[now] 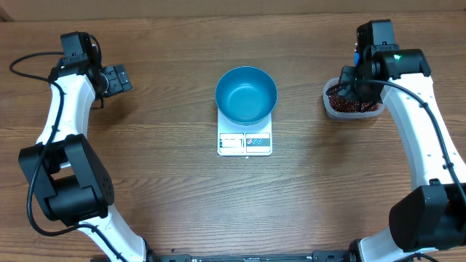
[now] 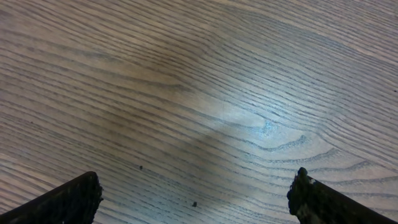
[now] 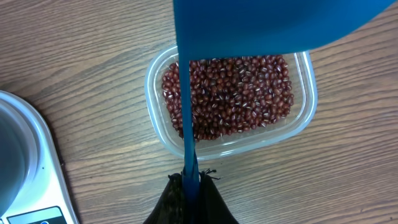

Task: Scoop item into bowl and weigh 150g on scale
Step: 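Lower the blue scoop with the right gripper toward the bean tub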

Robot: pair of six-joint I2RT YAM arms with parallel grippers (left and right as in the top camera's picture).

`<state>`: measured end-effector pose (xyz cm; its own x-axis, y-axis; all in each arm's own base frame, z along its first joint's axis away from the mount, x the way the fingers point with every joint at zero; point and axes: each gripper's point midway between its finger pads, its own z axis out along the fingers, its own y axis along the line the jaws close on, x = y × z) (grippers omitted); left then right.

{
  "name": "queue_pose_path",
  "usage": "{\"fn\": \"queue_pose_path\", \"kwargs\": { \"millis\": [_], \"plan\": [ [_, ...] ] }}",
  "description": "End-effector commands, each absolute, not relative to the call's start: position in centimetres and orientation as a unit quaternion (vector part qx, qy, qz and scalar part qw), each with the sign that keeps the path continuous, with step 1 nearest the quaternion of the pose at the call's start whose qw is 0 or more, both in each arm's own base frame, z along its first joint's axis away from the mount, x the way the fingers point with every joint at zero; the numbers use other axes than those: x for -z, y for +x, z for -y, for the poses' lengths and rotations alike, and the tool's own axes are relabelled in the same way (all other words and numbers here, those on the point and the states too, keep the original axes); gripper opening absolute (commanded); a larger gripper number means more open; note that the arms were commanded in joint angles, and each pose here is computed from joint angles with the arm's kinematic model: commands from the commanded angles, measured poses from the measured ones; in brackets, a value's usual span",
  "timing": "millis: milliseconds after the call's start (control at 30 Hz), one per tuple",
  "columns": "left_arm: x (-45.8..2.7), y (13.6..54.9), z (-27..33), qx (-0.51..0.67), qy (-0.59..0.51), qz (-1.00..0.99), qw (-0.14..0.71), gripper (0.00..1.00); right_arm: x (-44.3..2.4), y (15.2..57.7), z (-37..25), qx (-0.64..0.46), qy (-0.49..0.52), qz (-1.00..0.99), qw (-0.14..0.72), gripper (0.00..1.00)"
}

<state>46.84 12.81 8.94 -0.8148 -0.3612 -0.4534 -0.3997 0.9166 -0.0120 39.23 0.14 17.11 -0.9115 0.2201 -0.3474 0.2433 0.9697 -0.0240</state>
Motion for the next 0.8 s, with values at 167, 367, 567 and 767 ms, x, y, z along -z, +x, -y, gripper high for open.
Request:
{"fn": "queue_pose_path", "kwargs": {
  "millis": [167, 367, 567, 767],
  "plan": [
    [-9.3, 47.1, -13.0, -0.049, -0.198, -0.95, 0.236, 1.0, -18.4, 41.9, -0.1, 0.025, 0.122, -0.965, 0.232, 0.04],
    [-9.4, 47.1, -13.0, -0.049, -0.198, -0.95, 0.236, 1.0, -18.8, 42.7, -0.1, 0.022, 0.123, -0.96, 0.249, 0.04],
    [-9.3, 47.1, -13.0, -0.049, -0.198, -0.95, 0.236, 1.0, -19.1, 43.2, -0.1, 0.02, 0.124, -0.958, 0.26, 0.04],
    [-9.3, 47.1, -13.0, -0.049, -0.198, -0.95, 0.236, 1.0, -18.8, 42.7, -0.8, -0.003, 0.126, -0.961, 0.246, 0.04]
  ]
}}
